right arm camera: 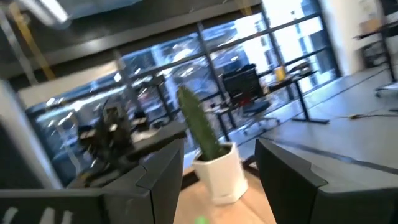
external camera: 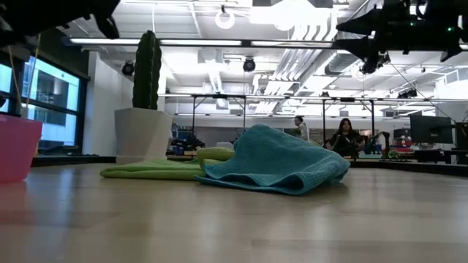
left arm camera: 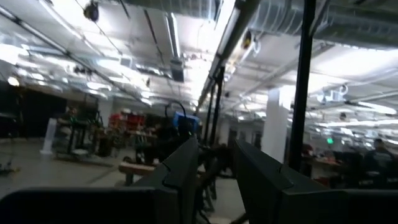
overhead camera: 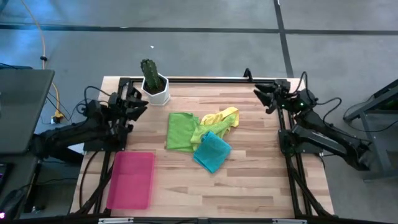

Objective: Roll microfiber towels into tight, uniform cylinder then place into a basket
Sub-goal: Prepare the table to roll the towels

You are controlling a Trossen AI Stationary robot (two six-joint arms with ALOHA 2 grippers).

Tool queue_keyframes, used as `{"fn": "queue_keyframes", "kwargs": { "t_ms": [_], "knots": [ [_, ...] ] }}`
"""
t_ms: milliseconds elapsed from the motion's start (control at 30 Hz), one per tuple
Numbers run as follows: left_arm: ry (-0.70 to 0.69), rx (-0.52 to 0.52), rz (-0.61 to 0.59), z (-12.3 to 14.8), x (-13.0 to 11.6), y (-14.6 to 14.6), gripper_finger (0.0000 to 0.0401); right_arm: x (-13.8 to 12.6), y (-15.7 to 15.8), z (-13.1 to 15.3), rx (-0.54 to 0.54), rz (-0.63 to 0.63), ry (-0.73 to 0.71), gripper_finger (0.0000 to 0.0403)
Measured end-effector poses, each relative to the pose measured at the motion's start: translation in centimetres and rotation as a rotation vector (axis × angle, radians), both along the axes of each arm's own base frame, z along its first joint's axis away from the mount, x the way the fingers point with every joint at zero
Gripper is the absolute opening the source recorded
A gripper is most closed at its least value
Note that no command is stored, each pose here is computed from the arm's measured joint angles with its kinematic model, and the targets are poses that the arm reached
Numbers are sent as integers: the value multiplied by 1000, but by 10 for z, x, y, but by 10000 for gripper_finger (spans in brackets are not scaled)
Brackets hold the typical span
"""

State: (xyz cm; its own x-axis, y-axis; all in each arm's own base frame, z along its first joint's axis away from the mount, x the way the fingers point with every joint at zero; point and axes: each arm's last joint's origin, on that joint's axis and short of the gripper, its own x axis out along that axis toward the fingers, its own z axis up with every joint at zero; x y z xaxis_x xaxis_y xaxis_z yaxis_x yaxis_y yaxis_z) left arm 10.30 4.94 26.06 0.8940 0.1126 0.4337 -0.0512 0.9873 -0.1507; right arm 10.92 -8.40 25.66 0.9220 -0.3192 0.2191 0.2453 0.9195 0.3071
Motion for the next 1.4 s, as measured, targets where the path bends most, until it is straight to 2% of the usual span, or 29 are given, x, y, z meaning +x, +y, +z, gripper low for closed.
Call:
{"fn": "queue_keyframes", "kwargs": {
  "t_ms": [200, 400, 567, 733, 933, 1067, 1233, 1400],
  "knots": [
    [90, -48, -80, 2, 24, 2, 95, 15, 11, 1, -114, 103, -1, 193],
    [189, -89, -175, -5, 49, -3, 95, 28, 17, -5, -89, 149, 34, 193],
    [255, -73, -224, -12, 66, -14, 95, 40, 24, -13, -94, 207, 85, 193],
    [325, -56, -154, -17, 83, -25, 95, 51, 29, -21, -88, 173, 140, 193],
    [534, -77, 10, -26, 105, -32, 95, 60, 35, -29, -69, 173, 189, 193],
    [656, -82, 66, -32, 123, -38, 95, 70, 38, -26, -58, 207, 248, 193],
    [763, -70, 95, -41, 147, -45, 95, 88, 40, -16, -81, 211, 399, 193],
    [896, -90, 191, -62, 159, -46, 94, 105, 39, -13, -84, 196, 565, 193]
  ]
}}
